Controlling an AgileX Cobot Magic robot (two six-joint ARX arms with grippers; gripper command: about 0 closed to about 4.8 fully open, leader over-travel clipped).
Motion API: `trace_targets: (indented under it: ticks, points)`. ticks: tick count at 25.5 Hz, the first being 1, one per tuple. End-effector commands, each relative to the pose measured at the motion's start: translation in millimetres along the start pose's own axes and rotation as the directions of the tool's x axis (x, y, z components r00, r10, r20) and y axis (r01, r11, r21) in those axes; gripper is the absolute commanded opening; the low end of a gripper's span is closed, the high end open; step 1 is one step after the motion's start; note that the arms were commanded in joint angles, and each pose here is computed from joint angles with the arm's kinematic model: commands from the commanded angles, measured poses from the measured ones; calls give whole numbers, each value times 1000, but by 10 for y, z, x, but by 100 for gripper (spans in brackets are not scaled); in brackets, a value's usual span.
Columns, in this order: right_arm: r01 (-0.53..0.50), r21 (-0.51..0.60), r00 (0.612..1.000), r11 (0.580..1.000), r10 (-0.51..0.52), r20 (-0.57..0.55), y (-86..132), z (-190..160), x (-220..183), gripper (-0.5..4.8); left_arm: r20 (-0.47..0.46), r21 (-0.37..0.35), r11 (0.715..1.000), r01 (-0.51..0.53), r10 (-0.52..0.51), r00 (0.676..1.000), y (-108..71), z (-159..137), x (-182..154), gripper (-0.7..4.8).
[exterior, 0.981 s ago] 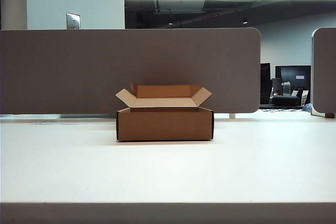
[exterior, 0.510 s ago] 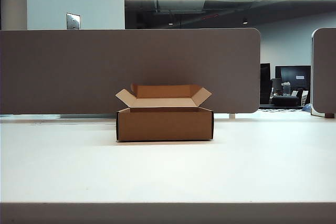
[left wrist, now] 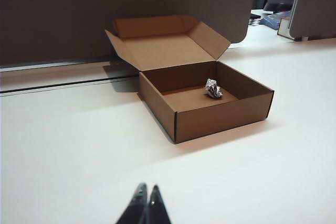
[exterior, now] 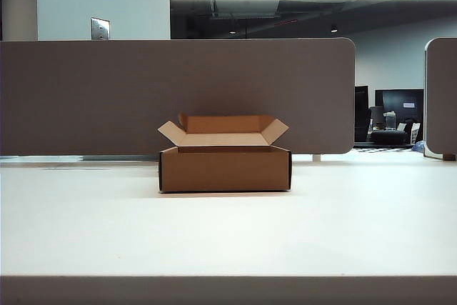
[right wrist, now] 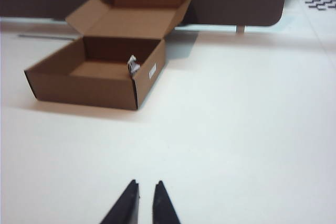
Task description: Pick up all the paper balls on the table and put them in the paper box.
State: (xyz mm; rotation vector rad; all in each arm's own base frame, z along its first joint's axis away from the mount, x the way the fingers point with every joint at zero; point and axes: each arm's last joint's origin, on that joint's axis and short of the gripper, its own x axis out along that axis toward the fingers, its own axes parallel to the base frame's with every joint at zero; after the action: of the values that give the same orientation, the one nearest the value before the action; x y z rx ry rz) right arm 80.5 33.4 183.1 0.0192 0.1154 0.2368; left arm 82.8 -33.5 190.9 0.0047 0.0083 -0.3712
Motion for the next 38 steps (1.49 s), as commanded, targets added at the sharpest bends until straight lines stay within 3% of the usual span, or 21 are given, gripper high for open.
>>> trace_targets:
  ticks: [1, 9, 13, 14, 20, 25, 33, 38]
  points:
    - [32, 8, 999, 999, -32, 43, -6, -2, 19, 53, 24, 27, 1000, -3, 2, 1000, 0, 14, 3, -5]
    - [112, 14, 992, 994, -112, 63, -22, -156, 92, 53, -5, 26, 999, -23, 24, 1000, 13, -83, 28, -5]
    - [112, 0, 992, 994, -112, 51, -20, -238, 119, 50, -22, 21, 995, -94, 94, 995, 84, -122, 32, -5]
    - [111, -16, 993, 994, -110, 35, -20, -260, 123, 30, -24, 13, 994, -109, 109, 994, 114, -130, 32, -5]
    - [112, -82, 994, 990, -110, 27, -21, -268, 123, -5, -24, -26, 989, -146, 146, 989, 211, -213, 41, -5]
    - [116, -88, 993, 989, -113, 29, -22, -266, 122, -5, -31, -16, 990, -144, 143, 989, 222, -247, 46, -5]
    - [112, -95, 994, 989, -112, 8, -22, -287, 123, -4, -35, -11, 948, -319, 319, 947, 272, -246, 33, -4]
    - [111, -96, 994, 989, -111, 6, -22, -289, 123, -4, -35, -11, 946, -323, 323, 946, 273, -247, 32, -4]
